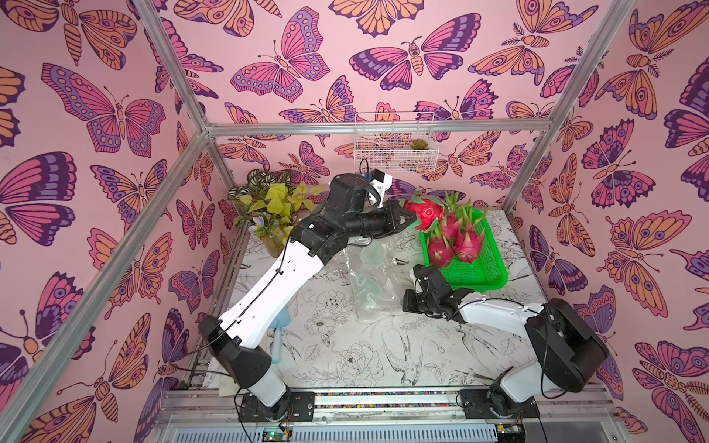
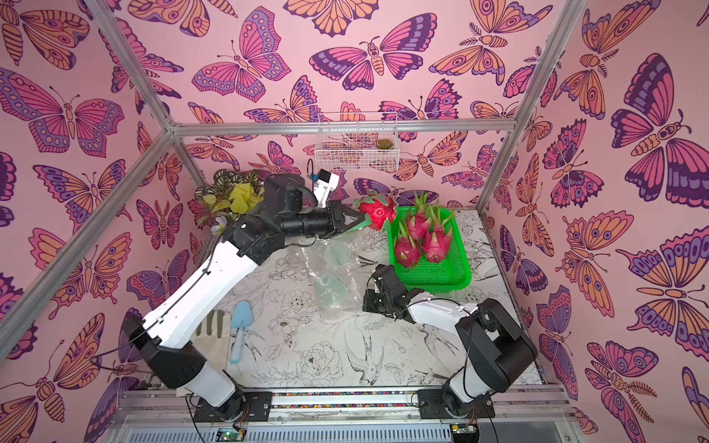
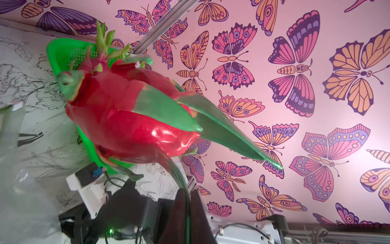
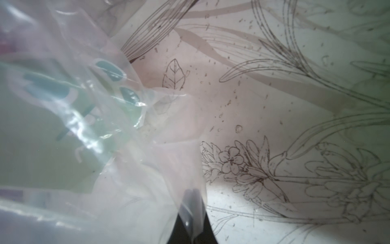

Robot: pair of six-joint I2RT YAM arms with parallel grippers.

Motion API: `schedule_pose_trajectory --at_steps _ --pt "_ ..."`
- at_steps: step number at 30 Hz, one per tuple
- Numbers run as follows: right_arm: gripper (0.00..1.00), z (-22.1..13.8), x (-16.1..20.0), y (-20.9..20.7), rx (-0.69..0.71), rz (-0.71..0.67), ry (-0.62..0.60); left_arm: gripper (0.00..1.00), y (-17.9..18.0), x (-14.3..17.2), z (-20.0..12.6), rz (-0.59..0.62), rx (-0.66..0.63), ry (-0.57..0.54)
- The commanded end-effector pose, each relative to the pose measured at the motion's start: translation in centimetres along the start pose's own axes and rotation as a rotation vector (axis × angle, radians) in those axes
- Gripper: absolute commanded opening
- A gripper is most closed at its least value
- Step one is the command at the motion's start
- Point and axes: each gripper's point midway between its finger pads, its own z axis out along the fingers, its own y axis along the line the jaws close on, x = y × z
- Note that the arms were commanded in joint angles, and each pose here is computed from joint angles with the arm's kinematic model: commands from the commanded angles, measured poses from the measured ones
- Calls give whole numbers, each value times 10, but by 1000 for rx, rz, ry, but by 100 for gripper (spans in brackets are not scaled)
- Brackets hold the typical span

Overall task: Open the zip-top bag and take out the dragon fruit
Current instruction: Pick up the dragon fruit from the zipper food storage bag, then place the dragon fruit in the basket.

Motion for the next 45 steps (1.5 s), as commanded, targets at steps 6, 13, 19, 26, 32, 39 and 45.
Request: schedule_pose_trajectory --at_steps 6,13,19,26,32,39,45 --pt "30 -24 7 9 -60 -78 -23 0 -16 -15 39 79 122 6" --pt "39 -97 15 1 -22 -189 -93 0 -2 -17 63 62 115 33" --pt "32 -178 20 -15 9 -195 -255 0 11 -7 90 27 135 82" --pt "21 -286 -8 -24 110 -191 -540 0 23 12 120 -14 160 139" --pt "21 -353 -35 -19 203 -195 -680 0 27 46 152 -53 193 233" --pt "22 -366 -59 -3 243 -196 -675 0 28 94 196 -86 233 354" --pt "24 -355 -70 7 247 -194 -624 0 37 128 218 -120 250 443"
